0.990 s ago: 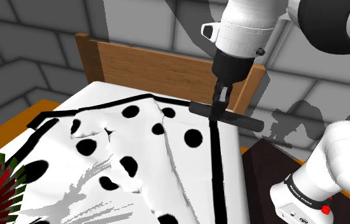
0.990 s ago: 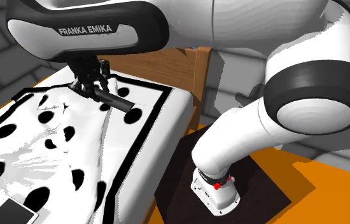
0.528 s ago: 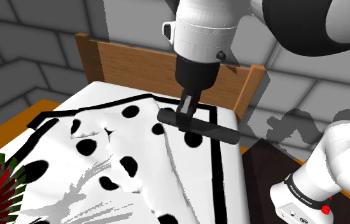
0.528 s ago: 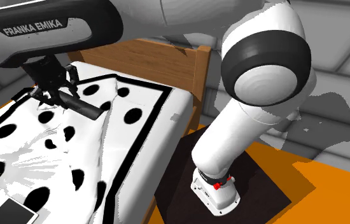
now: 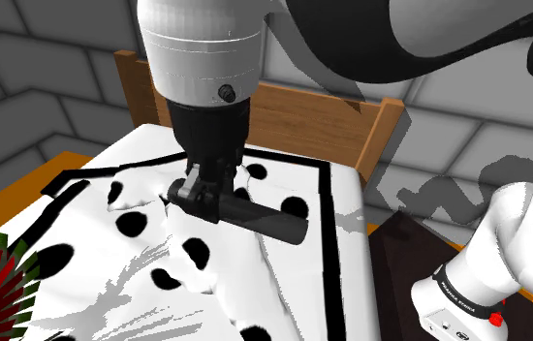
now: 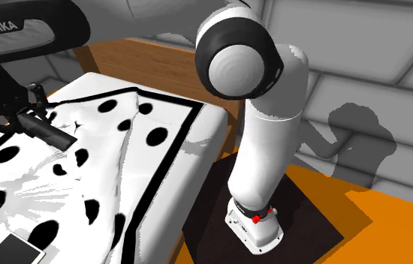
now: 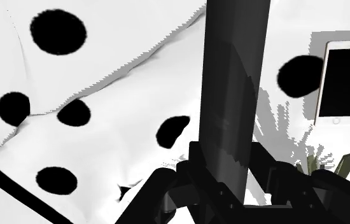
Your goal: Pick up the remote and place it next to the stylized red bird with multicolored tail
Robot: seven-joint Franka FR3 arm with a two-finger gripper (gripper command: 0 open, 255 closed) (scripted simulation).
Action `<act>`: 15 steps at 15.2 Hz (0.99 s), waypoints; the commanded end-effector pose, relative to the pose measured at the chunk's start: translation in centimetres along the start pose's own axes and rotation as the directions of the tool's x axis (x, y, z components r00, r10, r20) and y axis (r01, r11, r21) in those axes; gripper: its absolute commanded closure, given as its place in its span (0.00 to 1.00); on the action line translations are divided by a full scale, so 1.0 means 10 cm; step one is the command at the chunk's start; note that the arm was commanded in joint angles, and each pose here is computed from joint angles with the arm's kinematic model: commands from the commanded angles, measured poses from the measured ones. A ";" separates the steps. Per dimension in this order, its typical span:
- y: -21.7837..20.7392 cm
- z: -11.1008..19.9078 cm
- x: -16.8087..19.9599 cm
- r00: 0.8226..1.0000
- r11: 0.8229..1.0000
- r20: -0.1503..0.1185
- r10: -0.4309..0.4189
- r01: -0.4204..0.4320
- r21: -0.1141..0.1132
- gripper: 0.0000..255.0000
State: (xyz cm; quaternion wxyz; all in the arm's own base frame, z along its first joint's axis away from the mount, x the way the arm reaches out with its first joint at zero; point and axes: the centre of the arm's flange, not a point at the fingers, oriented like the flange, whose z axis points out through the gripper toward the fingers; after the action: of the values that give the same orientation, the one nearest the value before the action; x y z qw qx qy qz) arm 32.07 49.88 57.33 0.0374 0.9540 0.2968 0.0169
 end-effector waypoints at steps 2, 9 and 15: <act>-0.30 0.00 0.26 1.000 1.000 0.000 0.003 -0.003 0.000 1.00; -0.71 0.13 0.63 1.000 1.000 0.000 0.003 -0.003 0.000 1.00; -0.73 0.45 0.63 1.000 1.000 0.000 0.003 -0.003 0.000 1.00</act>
State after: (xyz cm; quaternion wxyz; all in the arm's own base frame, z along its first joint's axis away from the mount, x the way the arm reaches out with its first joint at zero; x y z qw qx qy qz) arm 33.40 59.19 52.87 0.0374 0.9544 0.2956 0.0168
